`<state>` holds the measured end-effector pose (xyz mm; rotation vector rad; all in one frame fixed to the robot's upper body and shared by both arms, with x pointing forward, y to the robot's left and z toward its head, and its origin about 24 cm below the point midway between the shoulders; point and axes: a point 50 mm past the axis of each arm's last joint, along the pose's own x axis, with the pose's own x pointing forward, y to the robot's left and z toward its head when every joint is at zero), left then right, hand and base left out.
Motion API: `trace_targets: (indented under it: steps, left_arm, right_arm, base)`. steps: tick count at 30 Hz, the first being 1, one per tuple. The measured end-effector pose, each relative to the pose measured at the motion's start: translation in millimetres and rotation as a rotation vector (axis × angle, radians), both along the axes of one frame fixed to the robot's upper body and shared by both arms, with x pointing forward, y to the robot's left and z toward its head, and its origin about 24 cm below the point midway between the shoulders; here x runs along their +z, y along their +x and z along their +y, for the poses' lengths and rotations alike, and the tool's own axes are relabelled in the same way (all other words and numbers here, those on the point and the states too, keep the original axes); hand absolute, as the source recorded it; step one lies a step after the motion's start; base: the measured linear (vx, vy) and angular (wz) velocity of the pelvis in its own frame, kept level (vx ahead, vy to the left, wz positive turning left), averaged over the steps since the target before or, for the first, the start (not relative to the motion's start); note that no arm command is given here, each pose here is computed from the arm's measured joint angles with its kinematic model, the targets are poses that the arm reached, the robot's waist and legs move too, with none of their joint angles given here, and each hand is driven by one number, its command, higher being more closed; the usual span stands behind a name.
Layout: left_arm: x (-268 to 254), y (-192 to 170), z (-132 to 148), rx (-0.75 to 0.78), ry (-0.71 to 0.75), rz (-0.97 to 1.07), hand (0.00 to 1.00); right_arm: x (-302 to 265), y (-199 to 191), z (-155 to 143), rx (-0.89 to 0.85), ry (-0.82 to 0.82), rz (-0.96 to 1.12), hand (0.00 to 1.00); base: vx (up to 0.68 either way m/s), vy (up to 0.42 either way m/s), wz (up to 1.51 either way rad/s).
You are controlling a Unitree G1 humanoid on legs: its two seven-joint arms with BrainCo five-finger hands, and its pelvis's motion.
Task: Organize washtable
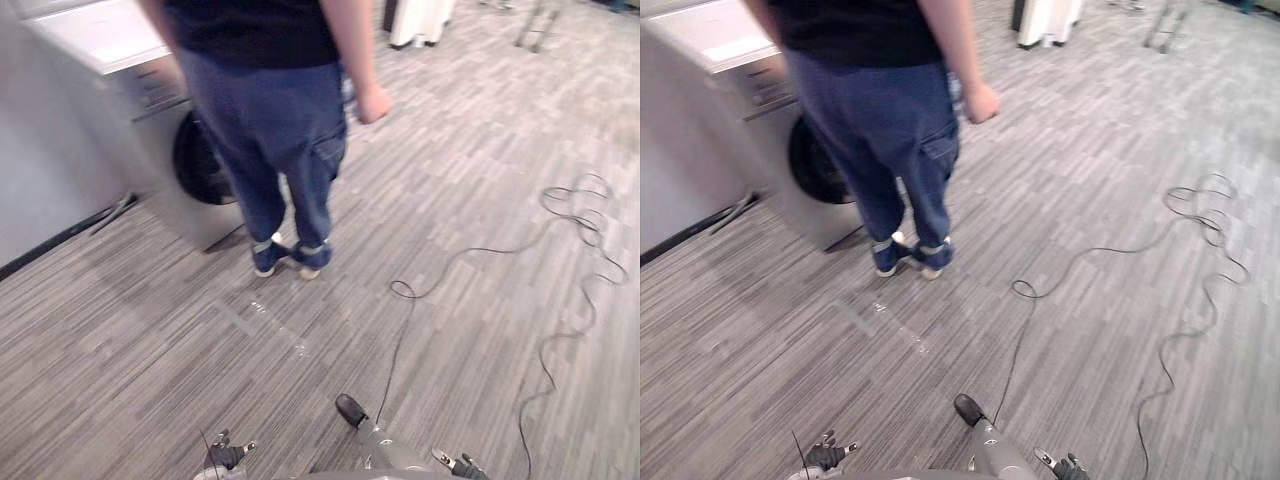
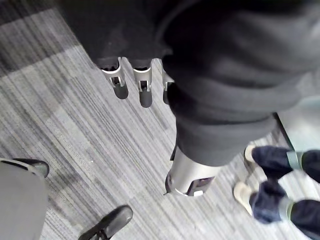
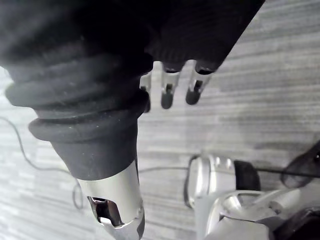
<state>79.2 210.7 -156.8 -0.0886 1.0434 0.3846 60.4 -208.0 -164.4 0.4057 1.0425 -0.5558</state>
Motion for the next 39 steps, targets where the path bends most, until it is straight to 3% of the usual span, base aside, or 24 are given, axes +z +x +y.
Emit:
trace_targets:
  steps: [6, 13, 17, 31, 38, 39]
  left_arm:
    - [1, 29, -23, -0.029, -0.048, -0.054, 0.00]
    - [-6, 11, -35, 0.011, -0.095, 0.006, 0.00]
    - [-6, 8, -26, 0.078, -0.106, -0.010, 0.00]
    - [-9, 2, -29, 0.000, -0.123, 0.028, 0.00]
    - [-9, -4, -16, 0.005, -0.111, 0.039, 0.00]
    - [-9, 1, -16, -0.030, -0.108, 0.047, 0.00]
  right_arm:
    - [7, 19, -7, -0.019, -0.029, -0.071, 0.00]
    - [6, 6, -21, 0.053, -0.076, -0.009, 0.00]
    - [0, -1, -11, 0.073, -0.044, 0.039, 0.00]
    - [-6, -27, -8, 0.035, 0.014, 0.110, 0.00]
    - [-7, -22, -2, 0.023, 0.045, 0.107, 0.00]
    - [-7, -5, 10, 0.097, 0.065, 0.081, 0.00]
  base:
    - [0.02, 0.031, -1.62]
    - [0.00, 0.017, -1.09]
    - [0.03, -0.205, -0.60]
    - [0.08, 0.147, 0.07]
    - [0.04, 0.179, 0.12]
    - [0.00, 0.036, 0.01]
